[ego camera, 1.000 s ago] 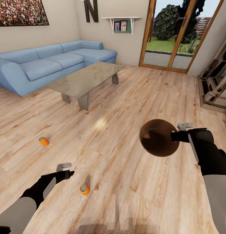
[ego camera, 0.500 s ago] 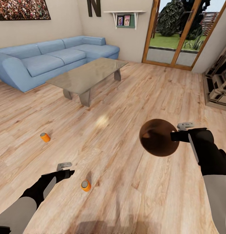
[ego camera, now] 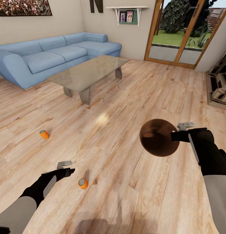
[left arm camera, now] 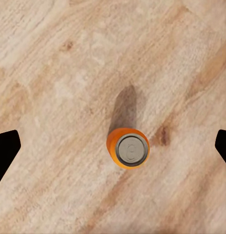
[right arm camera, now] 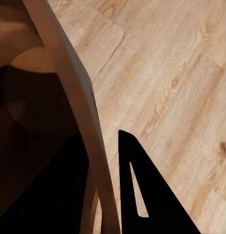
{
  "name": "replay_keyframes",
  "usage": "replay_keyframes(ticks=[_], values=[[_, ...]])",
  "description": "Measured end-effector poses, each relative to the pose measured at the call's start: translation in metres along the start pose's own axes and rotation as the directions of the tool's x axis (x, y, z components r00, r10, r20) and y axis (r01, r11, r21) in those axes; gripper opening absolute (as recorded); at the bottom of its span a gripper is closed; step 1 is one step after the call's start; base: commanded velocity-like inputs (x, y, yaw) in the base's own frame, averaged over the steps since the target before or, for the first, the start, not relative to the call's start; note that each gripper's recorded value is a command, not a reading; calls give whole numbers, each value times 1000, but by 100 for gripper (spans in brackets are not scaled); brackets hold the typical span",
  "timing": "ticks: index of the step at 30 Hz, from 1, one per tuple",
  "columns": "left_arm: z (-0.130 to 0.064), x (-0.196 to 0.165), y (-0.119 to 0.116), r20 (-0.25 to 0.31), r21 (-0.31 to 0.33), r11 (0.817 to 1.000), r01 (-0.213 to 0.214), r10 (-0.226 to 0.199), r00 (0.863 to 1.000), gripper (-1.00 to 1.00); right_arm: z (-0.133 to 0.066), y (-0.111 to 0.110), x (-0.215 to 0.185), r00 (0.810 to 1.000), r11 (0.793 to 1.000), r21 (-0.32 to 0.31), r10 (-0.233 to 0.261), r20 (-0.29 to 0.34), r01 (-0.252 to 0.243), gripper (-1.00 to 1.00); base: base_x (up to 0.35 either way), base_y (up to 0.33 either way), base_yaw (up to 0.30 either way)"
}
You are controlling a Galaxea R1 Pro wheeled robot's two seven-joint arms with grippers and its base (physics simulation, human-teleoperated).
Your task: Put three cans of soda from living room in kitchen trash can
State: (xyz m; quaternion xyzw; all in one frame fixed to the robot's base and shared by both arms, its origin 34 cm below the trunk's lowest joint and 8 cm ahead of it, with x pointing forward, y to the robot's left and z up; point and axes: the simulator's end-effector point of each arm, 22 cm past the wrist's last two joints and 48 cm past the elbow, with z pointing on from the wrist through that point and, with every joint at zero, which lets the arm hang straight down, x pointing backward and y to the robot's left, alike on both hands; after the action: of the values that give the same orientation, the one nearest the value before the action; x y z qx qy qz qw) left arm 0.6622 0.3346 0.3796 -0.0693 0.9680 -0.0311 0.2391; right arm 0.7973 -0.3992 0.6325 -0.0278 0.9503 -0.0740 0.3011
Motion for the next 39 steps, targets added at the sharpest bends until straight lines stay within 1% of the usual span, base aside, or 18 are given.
replay_keyframes(ticks=[3,5,14,23,26,28,31,35,39], values=[[0,0,0,0,1,1000,0,0,1000,100,0,-3,0,1000,1000,11,-5,-1,5,-100,0,-3,2],[0,0,0,0,2,1000,0,0,1000,100,0,-2,0,1000,1000,5,-1,-1,1,-100,55,-2,1],[0,1,-1,-5,4,1000,-1,2,1000,100,0,-3,0,1000,1000,3,2,0,-2,-100,218,-62,-13],[-1,-2,-2,2,5,1000,-2,2,1000,100,-2,-4,0,1000,1000,6,3,2,-3,-100,19,-10,-209],[-1,-2,-2,4,6,1000,-2,2,1000,100,-2,-8,0,1000,1000,19,-3,2,3,-100,2,-1,-90],[-1,-2,-2,4,6,1000,-2,2,1000,100,-2,-6,0,1000,1000,13,-1,2,1,-100,1,0,-41],[4,2,-1,3,6,1000,0,0,1000,100,2,-2,4,1000,1000,1,5,1,-5,-100,0,0,-17],[11,8,0,1,6,1000,0,0,1000,100,9,-3,11,1000,1000,10,0,-1,0,-100,0,0,-6],[19,15,1,-3,6,1000,1,-1,1000,100,17,1,19,1000,1000,3,3,-5,-3,-100,0,0,-2]])
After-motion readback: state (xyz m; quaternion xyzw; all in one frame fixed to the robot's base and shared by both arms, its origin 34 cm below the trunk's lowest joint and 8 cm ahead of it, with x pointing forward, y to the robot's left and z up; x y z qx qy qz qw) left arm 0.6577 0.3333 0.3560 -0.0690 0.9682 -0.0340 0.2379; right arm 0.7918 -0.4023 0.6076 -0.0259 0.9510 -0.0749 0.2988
